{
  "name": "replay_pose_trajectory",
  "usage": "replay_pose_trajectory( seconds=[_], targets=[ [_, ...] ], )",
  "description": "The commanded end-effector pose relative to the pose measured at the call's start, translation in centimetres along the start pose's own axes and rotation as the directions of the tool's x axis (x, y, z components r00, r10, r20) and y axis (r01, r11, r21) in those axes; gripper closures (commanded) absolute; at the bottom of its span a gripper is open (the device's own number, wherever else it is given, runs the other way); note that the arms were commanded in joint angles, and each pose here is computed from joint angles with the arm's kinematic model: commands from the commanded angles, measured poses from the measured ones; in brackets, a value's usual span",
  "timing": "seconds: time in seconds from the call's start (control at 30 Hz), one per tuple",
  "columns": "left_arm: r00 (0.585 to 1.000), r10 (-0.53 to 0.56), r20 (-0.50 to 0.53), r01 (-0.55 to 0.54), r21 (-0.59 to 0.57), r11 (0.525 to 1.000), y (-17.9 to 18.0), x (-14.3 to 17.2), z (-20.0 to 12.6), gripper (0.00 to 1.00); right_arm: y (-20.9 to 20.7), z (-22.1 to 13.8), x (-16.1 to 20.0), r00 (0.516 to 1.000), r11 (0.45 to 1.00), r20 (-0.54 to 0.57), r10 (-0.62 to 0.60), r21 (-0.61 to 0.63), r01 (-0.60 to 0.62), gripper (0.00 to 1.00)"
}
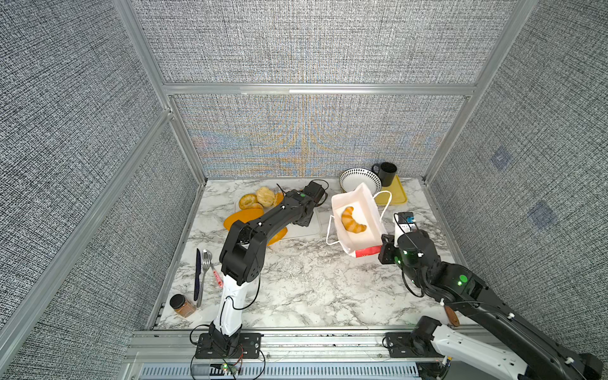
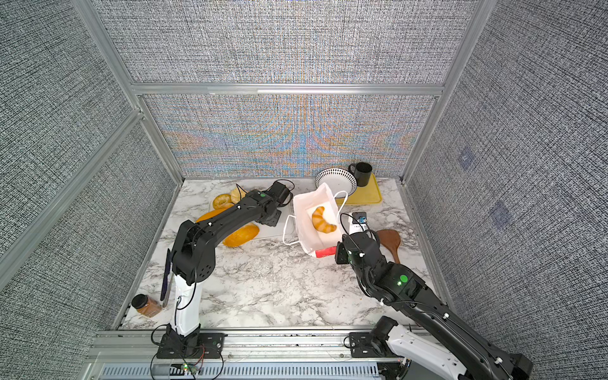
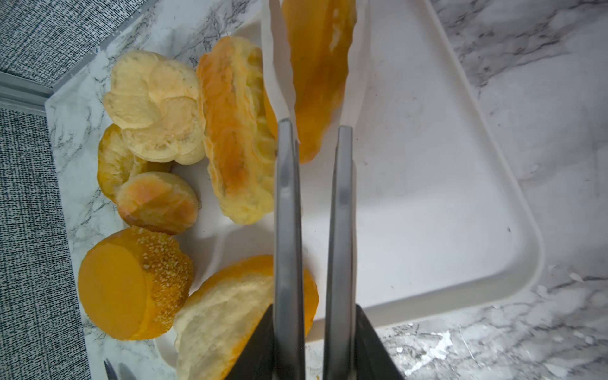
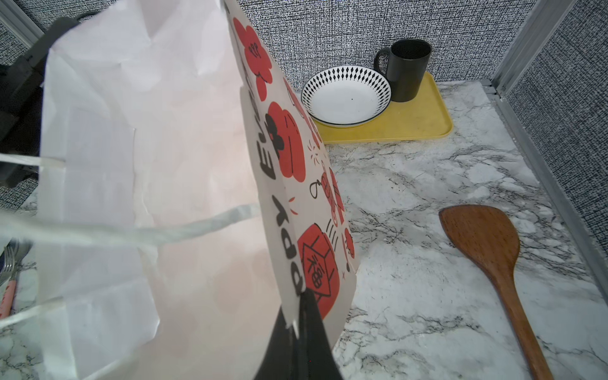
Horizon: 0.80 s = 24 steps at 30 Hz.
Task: Pack bread into a paper bag
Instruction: Pick up the fake bread from the plate.
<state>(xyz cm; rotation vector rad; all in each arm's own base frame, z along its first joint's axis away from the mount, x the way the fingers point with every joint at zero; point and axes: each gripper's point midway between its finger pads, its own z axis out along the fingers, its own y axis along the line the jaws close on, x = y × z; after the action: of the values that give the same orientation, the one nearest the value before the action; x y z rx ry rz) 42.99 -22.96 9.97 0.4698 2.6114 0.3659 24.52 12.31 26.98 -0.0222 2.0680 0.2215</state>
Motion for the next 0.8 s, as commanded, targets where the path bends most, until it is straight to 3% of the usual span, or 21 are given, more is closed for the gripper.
replay_pose_trajectory(
  seconds=[0.0,0.13,0.4,0.57,0.77],
  targets=[
    [1.000,-0.001,-0.015,0.001,0.001,1.000,0.3,0.0,0.3,0.64,0.5,0.0,-0.9,0.999,1.000,0.031,0.016,-0.020,-0.016,1.00],
    [1.000,-0.002,-0.031,0.002,0.000,1.000,0.4,0.2,0.6,0.67,0.6,-0.1,-0.8,0.999,1.000,0.030,0.018,-0.025,-0.017,1.00],
    [0.999,-0.039,-0.014,0.039,0.018,0.999,0.8,0.2,-0.8,0.90,0.5,-0.1,-0.8,0.999,0.999,0.032,0.020,-0.029,-0.019,1.00],
    [0.995,-0.082,0.052,0.081,0.024,0.996,2.0,-0.3,-4.1,0.92,0.5,-0.1,-0.8,0.999,0.999,0.034,0.019,-0.027,-0.018,1.00],
    [0.968,-0.171,0.184,0.163,0.057,0.985,4.1,-0.1,-11.0,0.93,0.7,0.4,-0.4,1.000,1.000,0.025,0.014,-0.027,-0.014,1.00]
  ],
)
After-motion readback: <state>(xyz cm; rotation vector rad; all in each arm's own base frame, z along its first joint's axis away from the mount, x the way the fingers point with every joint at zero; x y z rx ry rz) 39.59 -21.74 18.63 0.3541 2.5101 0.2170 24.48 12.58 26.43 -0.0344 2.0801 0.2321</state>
